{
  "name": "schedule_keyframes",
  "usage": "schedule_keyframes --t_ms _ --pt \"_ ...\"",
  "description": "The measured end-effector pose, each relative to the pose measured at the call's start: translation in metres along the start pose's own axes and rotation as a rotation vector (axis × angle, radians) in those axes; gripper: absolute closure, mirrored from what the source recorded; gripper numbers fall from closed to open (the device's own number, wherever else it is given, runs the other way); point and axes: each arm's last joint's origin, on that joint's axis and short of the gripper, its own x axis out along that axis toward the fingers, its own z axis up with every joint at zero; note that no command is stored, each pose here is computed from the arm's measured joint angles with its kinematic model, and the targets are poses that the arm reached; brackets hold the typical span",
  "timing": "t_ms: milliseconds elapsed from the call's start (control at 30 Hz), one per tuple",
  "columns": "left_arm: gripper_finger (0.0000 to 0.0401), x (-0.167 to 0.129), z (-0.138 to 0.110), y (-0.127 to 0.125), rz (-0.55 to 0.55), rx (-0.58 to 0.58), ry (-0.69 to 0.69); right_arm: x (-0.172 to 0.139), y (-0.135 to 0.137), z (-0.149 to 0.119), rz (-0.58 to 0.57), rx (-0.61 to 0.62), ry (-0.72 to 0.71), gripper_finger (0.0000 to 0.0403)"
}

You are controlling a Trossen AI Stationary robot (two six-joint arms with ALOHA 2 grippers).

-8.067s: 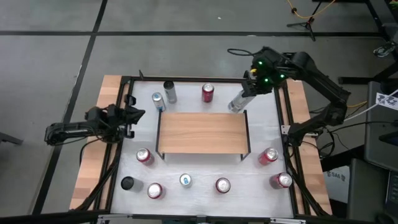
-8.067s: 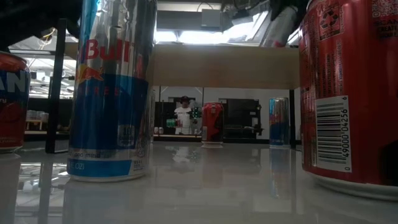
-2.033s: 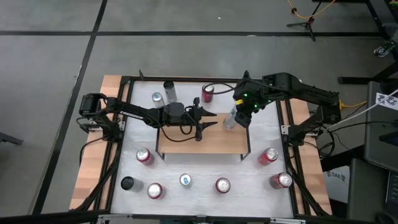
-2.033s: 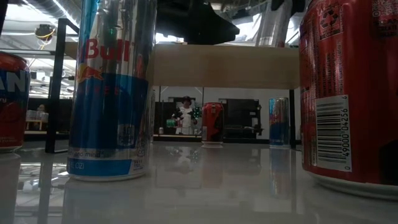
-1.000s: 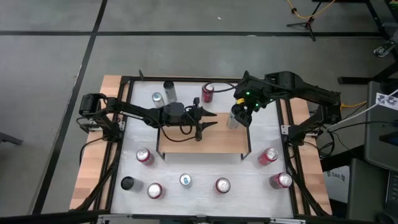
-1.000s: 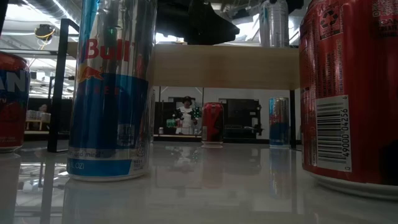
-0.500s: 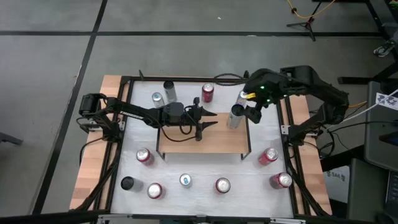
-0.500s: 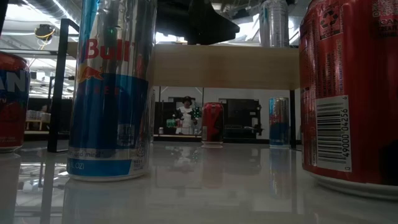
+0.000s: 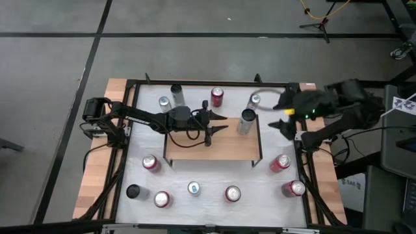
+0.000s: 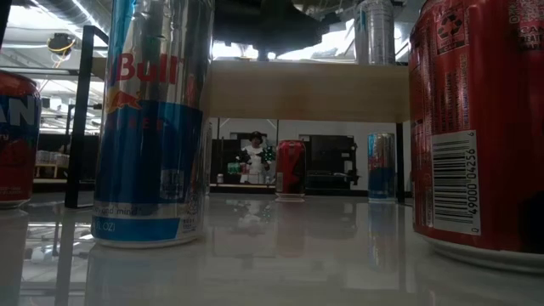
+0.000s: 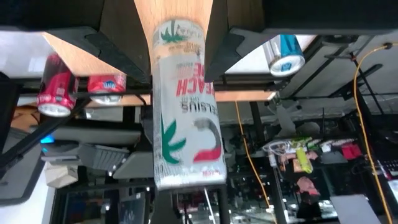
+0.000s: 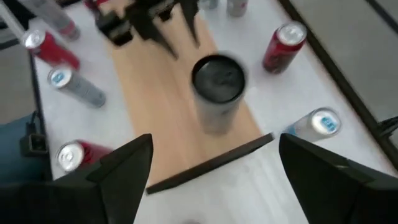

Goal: Place canned beverage on shelf
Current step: Put the top right white-pink soda can on the shelf

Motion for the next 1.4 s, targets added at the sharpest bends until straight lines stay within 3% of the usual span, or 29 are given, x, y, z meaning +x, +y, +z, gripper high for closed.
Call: schedule_keyframes --t_ms 200,300,567,767,933,1167,1400 --pt "0.0258 0.000 0.002 0.002 0.051 0.014 -0.018 0.035 0.028 -0.028 -0.146 -0.197 0.061 0.0064" --pt "0.0258 0.000 0.002 0.003 0.064 0.029 -0.016 0.057 0.040 -0.044 -0.205 -0.238 0.079 0.0079" --pt "0.0258 0.005 0.019 0.008 0.083 0.044 -0.071 0.103 0.062 -0.075 -0.212 -0.270 0.060 0.0184" --pt "0.0258 0.007 0.024 0.016 0.105 0.048 -0.085 0.122 0.064 -0.081 -0.240 -0.260 0.009 0.0265" --pt "0.0258 0.008 0.024 0.022 0.122 0.048 -0.082 0.127 0.063 -0.081 -0.263 -0.242 -0.011 0.0306" --pt "0.0258 0.011 0.020 0.029 0.138 0.014 -0.093 0.129 0.062 -0.075 -0.256 -0.217 -0.049 0.0336" --pt "0.0258 0.035 -0.003 0.027 0.146 0.008 -0.058 0.131 0.059 -0.072 -0.269 -0.202 -0.048 0.0345"
